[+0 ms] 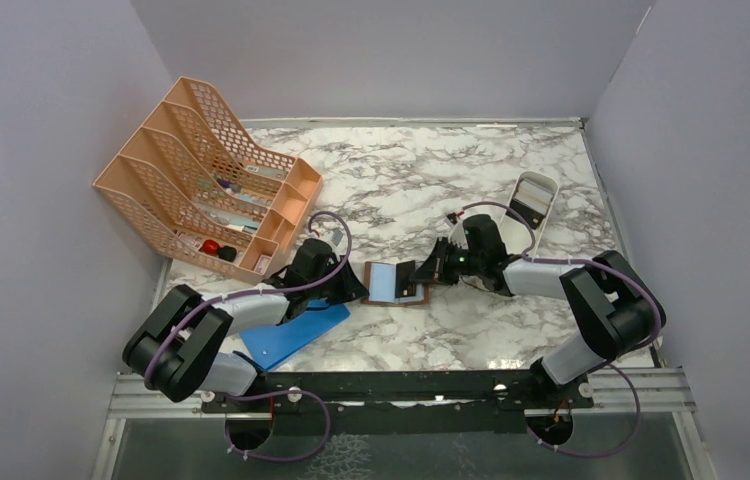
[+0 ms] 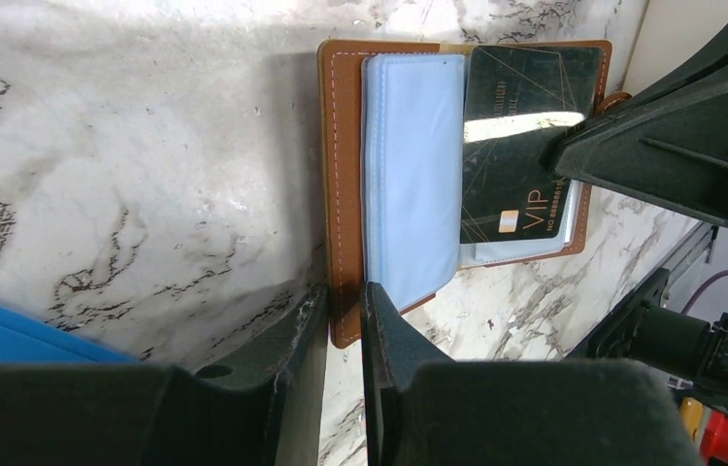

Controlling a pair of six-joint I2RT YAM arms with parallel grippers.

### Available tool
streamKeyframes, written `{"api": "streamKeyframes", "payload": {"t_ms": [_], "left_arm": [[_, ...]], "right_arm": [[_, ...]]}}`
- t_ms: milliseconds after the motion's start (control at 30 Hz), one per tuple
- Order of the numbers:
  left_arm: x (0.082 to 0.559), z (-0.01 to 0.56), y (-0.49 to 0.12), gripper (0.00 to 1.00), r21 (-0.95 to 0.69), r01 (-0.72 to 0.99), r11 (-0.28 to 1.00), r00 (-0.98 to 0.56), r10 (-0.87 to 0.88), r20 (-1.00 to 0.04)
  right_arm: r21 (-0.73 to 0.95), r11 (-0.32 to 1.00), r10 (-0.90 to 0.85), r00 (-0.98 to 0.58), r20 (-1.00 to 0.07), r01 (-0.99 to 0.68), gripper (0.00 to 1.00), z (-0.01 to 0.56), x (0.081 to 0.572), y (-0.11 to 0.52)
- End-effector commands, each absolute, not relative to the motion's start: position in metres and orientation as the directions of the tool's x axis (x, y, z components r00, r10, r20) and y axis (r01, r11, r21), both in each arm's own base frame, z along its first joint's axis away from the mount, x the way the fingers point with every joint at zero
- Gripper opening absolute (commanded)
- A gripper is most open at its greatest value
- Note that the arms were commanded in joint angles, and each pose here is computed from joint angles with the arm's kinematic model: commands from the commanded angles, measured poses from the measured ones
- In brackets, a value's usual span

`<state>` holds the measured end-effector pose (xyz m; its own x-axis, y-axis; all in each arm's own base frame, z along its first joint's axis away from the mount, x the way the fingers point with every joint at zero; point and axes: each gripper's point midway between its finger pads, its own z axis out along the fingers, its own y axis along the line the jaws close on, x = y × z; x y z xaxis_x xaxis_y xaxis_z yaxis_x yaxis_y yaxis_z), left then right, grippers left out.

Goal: Put the credit cards into the card holder
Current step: Insert the credit card into the card holder.

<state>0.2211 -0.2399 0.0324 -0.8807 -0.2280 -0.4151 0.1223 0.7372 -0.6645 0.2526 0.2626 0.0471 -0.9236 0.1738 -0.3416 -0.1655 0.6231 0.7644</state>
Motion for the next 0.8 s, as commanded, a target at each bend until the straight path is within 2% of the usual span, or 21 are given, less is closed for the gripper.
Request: {"api": "streamKeyframes", "payload": {"t_ms": [0, 767], "left_arm": [[0.223, 0.037, -0.246, 0.21, -0.688, 0.153, 0.710, -0.878, -0.222, -0.424], [0.223, 0.037, -0.249, 0.17, -0.694, 0.158, 0.702, -0.883, -0.215, -0.418]], "right_arm": [[0.763, 0.626, 0.198, -0.914, -0.354, -0.160, 0.01, 0.046, 0.254, 0.262], [0.843, 0.527, 0.233, -0.936, -0.265, -0.108, 0.01, 0.048, 0.244, 0.273]]}}
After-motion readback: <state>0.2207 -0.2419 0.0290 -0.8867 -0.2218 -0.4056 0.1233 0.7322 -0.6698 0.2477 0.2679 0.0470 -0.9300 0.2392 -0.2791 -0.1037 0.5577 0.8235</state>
